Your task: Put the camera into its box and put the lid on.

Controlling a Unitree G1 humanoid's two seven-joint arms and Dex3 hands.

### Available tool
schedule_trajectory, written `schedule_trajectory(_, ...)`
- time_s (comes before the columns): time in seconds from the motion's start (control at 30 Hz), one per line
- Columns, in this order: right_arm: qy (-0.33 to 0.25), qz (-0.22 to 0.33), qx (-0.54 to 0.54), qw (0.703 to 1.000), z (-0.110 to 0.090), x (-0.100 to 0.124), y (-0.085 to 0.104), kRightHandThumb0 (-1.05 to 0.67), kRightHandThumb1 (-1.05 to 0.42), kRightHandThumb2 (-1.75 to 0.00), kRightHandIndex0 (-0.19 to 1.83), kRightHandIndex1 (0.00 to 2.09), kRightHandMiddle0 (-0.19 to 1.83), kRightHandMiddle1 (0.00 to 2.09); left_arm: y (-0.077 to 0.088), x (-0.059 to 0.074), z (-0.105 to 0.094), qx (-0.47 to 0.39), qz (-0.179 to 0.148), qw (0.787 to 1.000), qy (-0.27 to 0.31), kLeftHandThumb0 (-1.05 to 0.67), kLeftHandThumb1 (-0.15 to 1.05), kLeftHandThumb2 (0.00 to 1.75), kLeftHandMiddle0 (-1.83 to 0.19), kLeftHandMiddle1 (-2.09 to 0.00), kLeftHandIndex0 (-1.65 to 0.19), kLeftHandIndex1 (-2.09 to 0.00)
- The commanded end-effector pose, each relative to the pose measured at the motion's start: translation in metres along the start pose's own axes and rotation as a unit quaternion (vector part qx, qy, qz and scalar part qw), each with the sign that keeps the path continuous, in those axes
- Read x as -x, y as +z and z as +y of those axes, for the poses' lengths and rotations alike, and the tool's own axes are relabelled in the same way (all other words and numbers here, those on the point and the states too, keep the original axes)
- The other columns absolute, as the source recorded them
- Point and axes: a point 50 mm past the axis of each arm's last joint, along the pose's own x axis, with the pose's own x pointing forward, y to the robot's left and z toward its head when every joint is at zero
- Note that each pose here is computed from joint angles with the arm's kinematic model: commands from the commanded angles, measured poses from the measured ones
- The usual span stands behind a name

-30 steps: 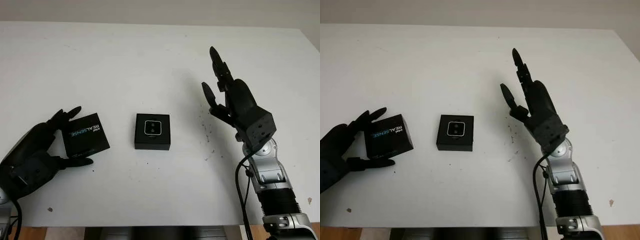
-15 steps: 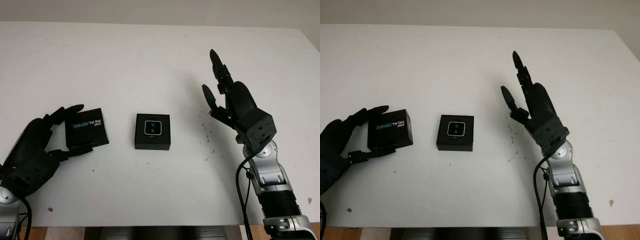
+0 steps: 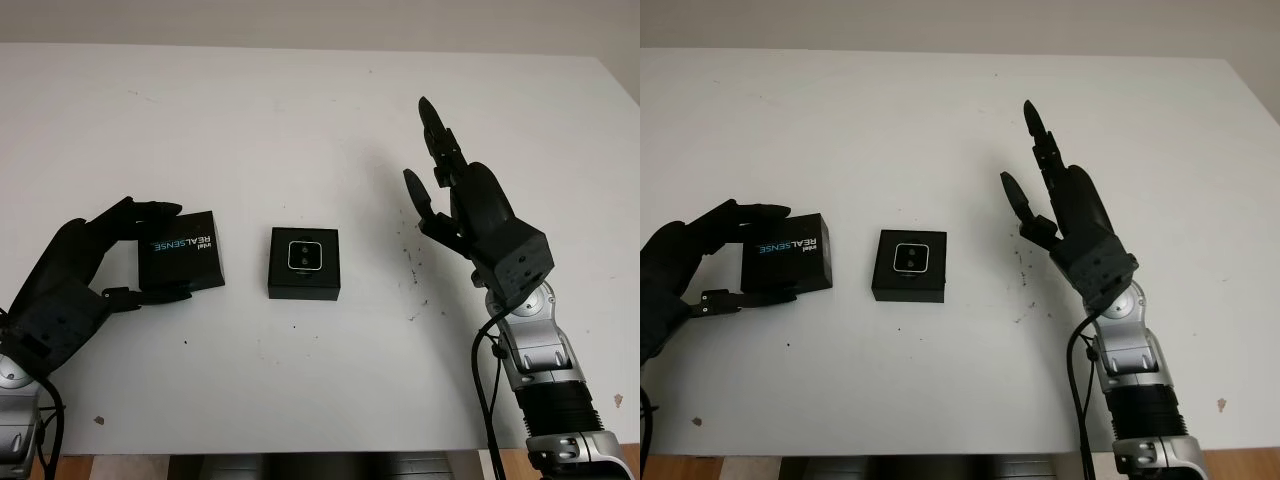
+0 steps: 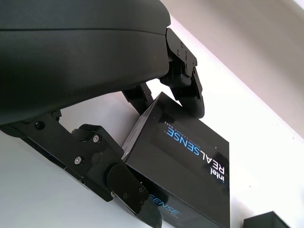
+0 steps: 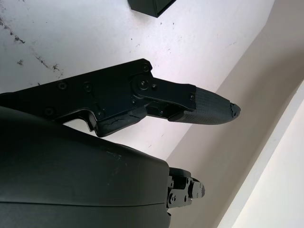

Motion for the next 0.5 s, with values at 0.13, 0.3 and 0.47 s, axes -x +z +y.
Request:
schedule_trajectory(0.13, -0.003, 0.004, 0.000, 1.000, 0.001, 0.002, -0.003, -0.70, -1.05, -0.62, -0.03, 0.06, -0.04, 0.05, 0.016, -0.007, 0.013, 0.000, -0.026, 1.000, 0.005, -0.28, 0.95, 0.05, -0.51, -0.98, -0.54, -0.74)
schedule_trajectory(0.3, -0.002, 0.006, -0.003, 1.000, 0.002, 0.002, -0.004, -0.71, -1.05, -0.62, -0.02, 0.06, -0.03, 0.06, 0.022, -0.014, 0.022, 0.046, -0.024, 0.999, 0.012, -0.26, 0.94, 0.05, -0.51, -1.07, -0.59, -0.71)
schedule_trajectory(0.47, 0.001, 0.004, -0.007, 1.000, 0.004, 0.002, -0.004, -0.71, -1.05, -0.61, -0.03, 0.06, -0.03, 0.06, 0.031, -0.019, 0.029, 0.094, -0.035, 0.995, 0.009, -0.21, 0.93, 0.05, -0.44, -1.24, -0.53, -0.89)
